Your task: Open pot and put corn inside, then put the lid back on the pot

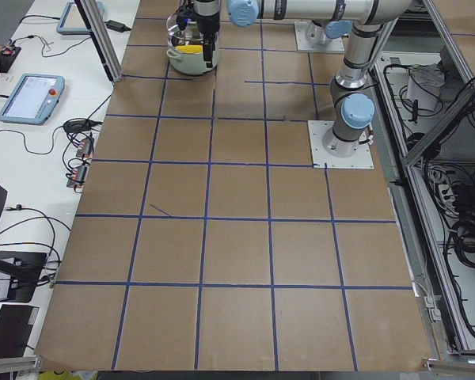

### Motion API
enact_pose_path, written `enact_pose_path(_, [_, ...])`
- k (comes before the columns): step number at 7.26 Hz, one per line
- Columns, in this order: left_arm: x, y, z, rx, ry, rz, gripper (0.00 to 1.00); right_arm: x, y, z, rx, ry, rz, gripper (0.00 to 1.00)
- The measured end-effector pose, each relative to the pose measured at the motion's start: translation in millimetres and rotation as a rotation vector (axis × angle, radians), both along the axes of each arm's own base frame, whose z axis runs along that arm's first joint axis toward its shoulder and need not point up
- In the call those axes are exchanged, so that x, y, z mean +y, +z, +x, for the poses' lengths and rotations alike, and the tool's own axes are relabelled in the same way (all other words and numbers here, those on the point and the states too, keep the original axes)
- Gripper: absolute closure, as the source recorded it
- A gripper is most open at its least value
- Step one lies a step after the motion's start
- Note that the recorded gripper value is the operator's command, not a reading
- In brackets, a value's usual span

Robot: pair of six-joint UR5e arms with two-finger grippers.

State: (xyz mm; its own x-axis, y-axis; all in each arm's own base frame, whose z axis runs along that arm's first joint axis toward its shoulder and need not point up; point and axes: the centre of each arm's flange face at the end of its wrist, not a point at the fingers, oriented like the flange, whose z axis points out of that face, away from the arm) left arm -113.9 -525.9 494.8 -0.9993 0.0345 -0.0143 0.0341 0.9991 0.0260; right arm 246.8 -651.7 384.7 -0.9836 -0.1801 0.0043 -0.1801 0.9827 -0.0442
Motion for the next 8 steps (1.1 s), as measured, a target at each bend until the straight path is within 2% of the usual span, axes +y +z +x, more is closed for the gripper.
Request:
enact_pose_path(3, [23,21,1,-0.02,0.045,-0.008,0.0,-16,-30,7,0.008,0.015,0.014,0.66])
enact_pose_path(8, [17,16,1,-0.009,0.045,0.0,0.0,-1,-17,0,0.01,0.01,0.023,0.67])
